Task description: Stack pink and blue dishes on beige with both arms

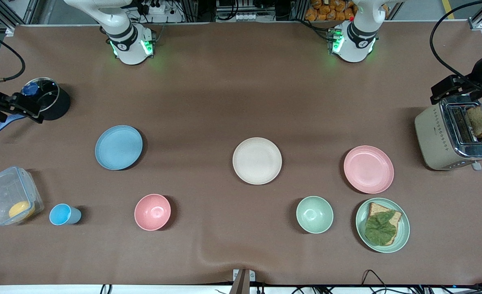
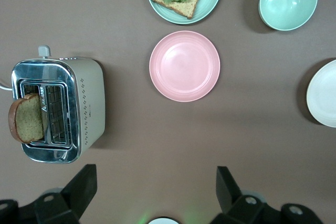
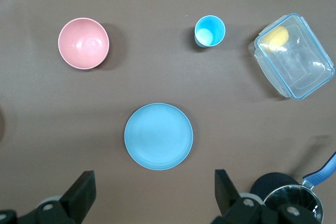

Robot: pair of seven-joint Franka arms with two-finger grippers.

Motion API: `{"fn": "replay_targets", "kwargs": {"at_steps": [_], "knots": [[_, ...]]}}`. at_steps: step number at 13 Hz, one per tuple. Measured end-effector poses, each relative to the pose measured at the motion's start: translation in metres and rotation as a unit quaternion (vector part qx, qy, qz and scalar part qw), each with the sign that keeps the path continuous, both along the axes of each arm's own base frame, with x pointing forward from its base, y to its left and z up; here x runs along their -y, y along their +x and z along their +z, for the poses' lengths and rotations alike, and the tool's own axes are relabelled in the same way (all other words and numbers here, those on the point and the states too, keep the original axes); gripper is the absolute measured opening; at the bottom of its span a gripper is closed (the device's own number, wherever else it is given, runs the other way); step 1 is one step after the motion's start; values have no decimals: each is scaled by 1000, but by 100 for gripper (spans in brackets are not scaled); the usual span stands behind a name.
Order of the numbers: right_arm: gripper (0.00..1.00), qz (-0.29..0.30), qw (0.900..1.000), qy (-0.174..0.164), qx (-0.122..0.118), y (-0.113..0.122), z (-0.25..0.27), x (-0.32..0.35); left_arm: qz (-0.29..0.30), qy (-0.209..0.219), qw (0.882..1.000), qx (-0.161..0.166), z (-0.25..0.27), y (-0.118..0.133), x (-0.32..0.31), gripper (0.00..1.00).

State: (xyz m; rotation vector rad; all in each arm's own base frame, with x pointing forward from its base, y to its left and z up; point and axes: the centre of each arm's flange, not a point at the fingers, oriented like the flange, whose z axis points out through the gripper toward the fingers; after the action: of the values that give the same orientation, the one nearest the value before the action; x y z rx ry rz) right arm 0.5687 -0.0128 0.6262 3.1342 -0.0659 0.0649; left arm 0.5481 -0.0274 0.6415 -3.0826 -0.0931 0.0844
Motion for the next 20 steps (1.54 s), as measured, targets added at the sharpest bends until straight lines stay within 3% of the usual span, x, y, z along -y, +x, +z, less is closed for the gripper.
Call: {"fn": "replay_targets", "kwargs": {"at_steps": [6, 10, 16, 20], "knots": [[100, 0, 1000, 0, 0, 0, 0, 0, 0, 0, 1000, -4, -5, 2, 0, 100], [100, 0, 1000, 0, -1, 0, 0, 0, 3, -5, 1000, -1, -37, 25, -6, 100], [100, -1, 1000, 0, -5, 1, -3, 1, 31, -13, 999, 15, -163, 57, -47, 100], [100, -7, 1000, 0, -28, 8, -24, 8, 38, -23, 998, 50, -290, 49, -60, 100]]}}
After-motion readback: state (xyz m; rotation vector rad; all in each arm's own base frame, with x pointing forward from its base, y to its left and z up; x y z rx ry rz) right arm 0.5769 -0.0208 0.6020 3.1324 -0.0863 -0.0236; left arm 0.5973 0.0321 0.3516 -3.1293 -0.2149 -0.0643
